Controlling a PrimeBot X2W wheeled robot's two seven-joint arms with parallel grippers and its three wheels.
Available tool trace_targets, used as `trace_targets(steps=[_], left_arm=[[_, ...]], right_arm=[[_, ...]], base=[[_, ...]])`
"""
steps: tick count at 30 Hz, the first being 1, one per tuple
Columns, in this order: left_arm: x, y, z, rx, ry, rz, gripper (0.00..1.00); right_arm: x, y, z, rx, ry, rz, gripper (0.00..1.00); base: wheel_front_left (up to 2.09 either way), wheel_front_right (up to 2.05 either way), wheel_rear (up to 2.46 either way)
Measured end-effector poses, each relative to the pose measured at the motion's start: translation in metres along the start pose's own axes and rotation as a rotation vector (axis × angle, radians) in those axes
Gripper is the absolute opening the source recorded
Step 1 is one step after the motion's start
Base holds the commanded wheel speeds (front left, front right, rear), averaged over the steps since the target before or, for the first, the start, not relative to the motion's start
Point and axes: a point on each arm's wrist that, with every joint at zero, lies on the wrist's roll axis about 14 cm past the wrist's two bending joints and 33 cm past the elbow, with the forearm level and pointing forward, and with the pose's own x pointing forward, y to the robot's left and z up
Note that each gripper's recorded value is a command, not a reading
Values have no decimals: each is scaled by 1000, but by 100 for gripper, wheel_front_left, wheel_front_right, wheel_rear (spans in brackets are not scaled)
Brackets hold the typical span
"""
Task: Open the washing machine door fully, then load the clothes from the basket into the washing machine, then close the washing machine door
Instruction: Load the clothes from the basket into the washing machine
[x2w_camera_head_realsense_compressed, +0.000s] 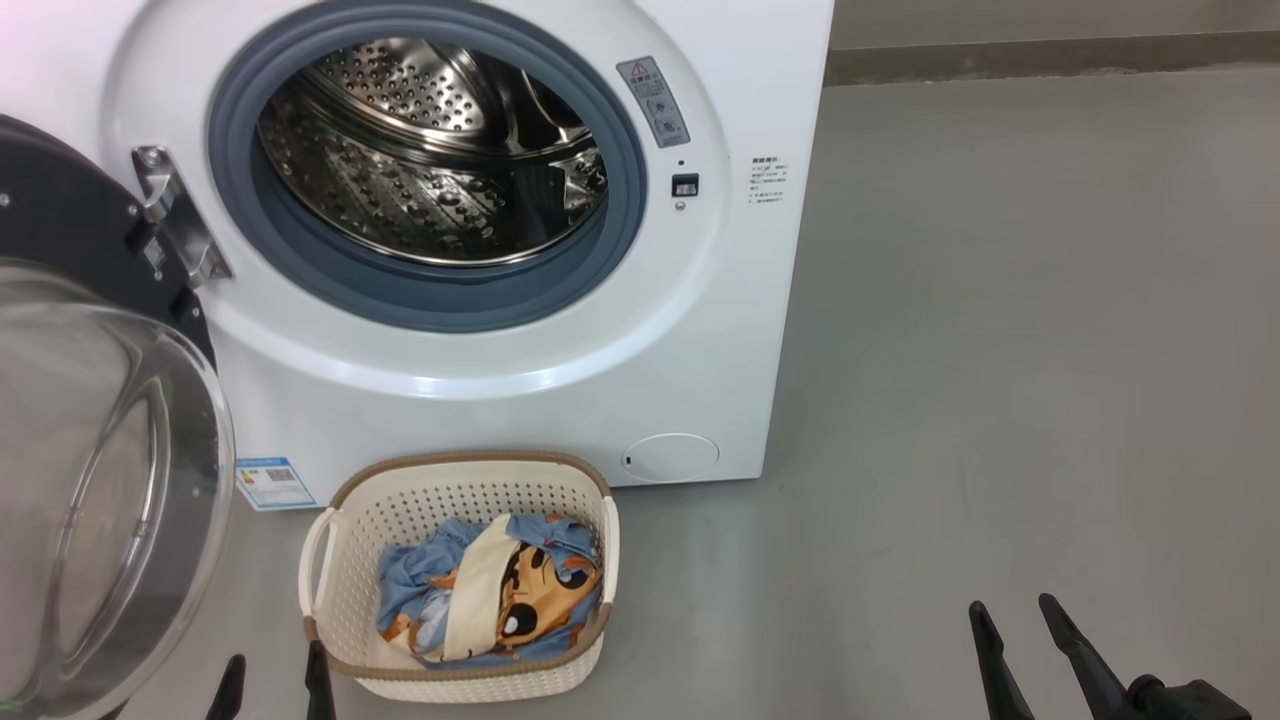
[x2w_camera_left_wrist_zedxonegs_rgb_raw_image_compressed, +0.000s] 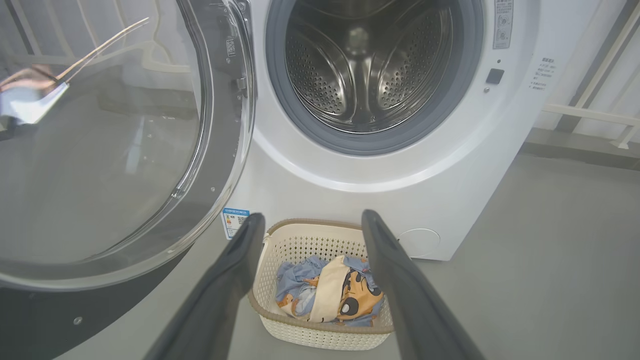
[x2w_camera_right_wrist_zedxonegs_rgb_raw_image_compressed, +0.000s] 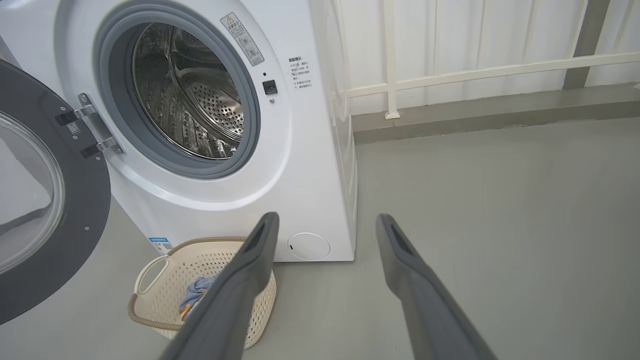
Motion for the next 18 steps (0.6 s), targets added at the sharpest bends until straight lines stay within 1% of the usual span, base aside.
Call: trace_targets(steps=[4, 11, 14, 18], left_arm=[[1, 0, -1, 1, 4, 0, 100], [1, 0, -2, 13, 6, -5, 100], [1, 0, -1, 18, 5, -7, 100], [2, -1, -1, 18, 3, -8, 100]], right_arm=[[0, -1, -1, 0, 4, -3, 100], [1, -1, -3, 11, 9, -5, 100], [2, -1, -4, 11, 11, -5, 100], [2, 0, -4, 11, 13, -5, 100]], base=[[118, -158, 40], [165, -187, 22], [120, -120, 0], [72, -72, 0]])
